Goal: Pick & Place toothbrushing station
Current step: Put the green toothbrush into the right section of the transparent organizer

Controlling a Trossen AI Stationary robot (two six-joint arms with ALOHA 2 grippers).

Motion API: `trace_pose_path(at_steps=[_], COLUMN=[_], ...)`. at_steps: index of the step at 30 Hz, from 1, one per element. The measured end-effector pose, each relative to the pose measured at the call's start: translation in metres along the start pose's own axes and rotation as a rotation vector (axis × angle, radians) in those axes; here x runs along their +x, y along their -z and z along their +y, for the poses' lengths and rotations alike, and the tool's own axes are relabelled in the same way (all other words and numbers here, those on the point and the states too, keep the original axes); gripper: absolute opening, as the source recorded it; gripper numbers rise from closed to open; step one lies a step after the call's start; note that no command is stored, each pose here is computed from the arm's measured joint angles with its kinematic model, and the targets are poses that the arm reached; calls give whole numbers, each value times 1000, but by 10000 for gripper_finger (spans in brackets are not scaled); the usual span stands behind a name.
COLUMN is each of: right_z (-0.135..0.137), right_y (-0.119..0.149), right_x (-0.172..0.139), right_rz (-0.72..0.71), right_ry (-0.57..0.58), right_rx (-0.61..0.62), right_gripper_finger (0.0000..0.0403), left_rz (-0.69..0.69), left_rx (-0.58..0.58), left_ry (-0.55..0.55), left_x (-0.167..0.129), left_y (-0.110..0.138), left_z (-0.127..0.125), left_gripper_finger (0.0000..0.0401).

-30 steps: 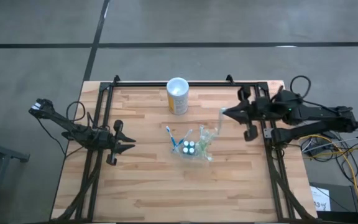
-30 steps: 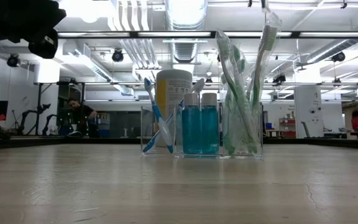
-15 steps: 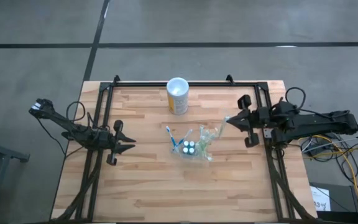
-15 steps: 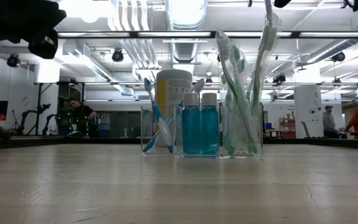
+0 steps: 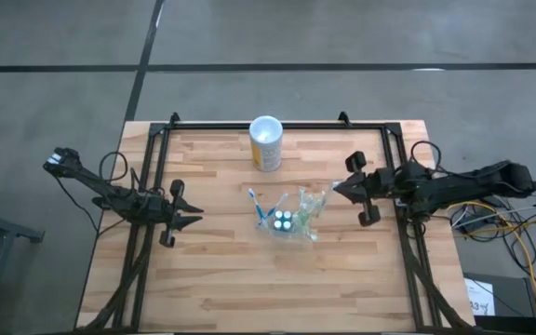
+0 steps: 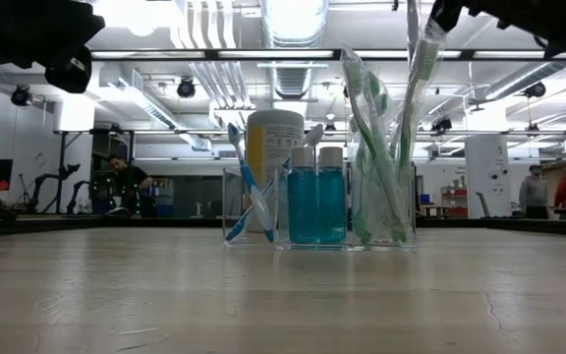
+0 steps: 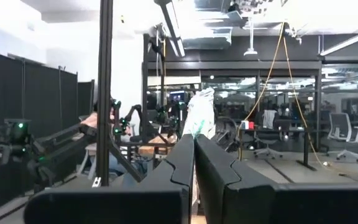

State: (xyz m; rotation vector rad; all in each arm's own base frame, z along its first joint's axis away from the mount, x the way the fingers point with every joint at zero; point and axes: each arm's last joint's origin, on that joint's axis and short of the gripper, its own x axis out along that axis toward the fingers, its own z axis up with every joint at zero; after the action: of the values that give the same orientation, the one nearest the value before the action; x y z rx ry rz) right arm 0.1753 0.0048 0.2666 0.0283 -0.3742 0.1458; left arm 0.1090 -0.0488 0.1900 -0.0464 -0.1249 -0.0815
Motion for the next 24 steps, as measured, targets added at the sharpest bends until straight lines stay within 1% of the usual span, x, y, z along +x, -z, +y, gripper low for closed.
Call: trace_pose_path(at_steps=[9,18,24], right_z=[-3,-6,-8], right_y=[26,53,78], right_x=[11,25,28], right_rz=[98,98,185], right_ry=[10,10,21], right_rx=[49,69,126], right_gripper_finger=[8,8,8], left_rz=[0,0,0], left_rx=[0,0,0], left_ry=[0,0,0], left_x=[0,0,0], left_y=[0,0,0], left_z=[0,0,0], left_gripper_finger=[83,83,83])
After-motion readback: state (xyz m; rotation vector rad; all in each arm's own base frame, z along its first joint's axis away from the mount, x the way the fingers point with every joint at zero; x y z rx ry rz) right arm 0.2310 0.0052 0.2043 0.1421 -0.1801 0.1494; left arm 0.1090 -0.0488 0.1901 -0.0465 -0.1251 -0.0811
